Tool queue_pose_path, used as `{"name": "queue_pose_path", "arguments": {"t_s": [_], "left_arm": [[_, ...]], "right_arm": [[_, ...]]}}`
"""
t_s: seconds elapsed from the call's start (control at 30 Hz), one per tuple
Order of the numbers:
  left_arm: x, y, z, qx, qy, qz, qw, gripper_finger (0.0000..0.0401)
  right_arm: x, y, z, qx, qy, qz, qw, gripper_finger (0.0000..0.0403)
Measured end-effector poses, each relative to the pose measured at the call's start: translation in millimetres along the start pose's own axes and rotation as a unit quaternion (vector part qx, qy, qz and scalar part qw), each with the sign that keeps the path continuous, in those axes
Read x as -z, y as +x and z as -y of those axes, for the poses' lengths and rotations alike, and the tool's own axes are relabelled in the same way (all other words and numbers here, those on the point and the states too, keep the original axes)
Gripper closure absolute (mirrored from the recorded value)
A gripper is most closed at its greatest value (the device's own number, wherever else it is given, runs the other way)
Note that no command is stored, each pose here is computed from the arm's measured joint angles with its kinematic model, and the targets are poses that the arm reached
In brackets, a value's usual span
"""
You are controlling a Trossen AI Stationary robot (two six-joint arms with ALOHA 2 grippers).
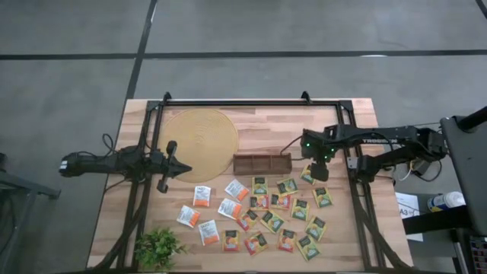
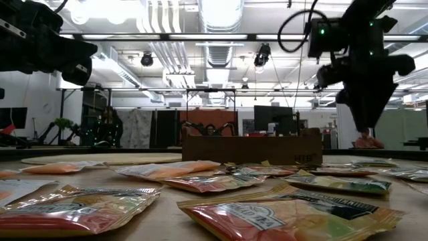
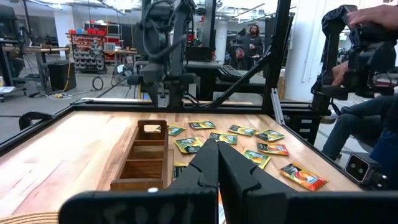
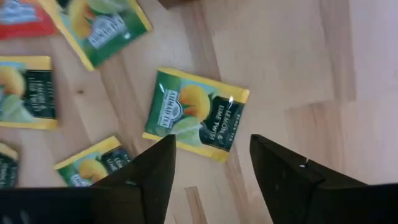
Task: Pick & Place Tea
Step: Put the yellow tea bag into the right section of the wooden organizer
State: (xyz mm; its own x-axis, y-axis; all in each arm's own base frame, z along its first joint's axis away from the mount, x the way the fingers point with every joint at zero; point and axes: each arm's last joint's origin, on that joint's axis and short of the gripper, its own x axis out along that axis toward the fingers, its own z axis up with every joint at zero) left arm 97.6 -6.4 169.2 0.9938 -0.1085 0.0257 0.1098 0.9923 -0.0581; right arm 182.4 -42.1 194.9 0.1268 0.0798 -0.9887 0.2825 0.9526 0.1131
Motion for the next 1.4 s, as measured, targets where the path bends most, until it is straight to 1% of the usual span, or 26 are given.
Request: {"name": "queue_pose_path", "arguments": {"t_s": [0.13,0.5,0.67,0.87,1.03,1.13,1.2,1.27,1.4], "left_arm": [[0.0,0.0,0.0,0.0,0.0,0.0,1.0,0.0401],[0.1,0.0,-0.1,0.0,0.0,-0.001,1.0,0.0401],[0.1,0.0,-0.1,0.0,0.0,-0.001,1.0,0.0401],[0.2,0.0,-0.1,0.0,0.0,-0.001,1.0,0.0401],[0.2,0.0,-0.1,0.0,0.0,-0.001,1.0,0.0401],[0.2,0.0,-0.1,0.0,0.0,-0.001,1.0,0.0401],[0.2,0.0,0.0,0.0,0.0,-0.001,1.0,0.0401],[0.2,0.0,0.0,0.0,0.0,-0.001,1.0,0.0401],[0.2,0.0,0.0,0.0,0.0,-0.001,1.0,0.0401]], "right_arm": [[0.6,11.6,0.6,0.003,0.014,-0.023,1.0,0.0199],[-5.5,30.6,-5.0,0.008,0.007,-0.073,0.997,0.0199],[-12.7,28.4,-10.2,0.01,0.044,-0.061,0.997,0.0199],[-15.5,22.5,-9.7,0.036,0.14,-0.037,0.989,0.0199],[-17.8,25.1,-9.7,0.038,0.182,-0.032,0.982,0.0199],[-21.6,27.7,-9.6,0.039,0.188,-0.02,0.981,0.0199],[-22.5,29.9,-8.9,0.049,0.188,-0.017,0.981,0.0199],[-20.8,32.4,-7.7,0.061,0.188,-0.02,0.98,0.0199],[-11.8,41.3,-5.8,0.066,0.187,-0.033,0.98,0.0199]]}}
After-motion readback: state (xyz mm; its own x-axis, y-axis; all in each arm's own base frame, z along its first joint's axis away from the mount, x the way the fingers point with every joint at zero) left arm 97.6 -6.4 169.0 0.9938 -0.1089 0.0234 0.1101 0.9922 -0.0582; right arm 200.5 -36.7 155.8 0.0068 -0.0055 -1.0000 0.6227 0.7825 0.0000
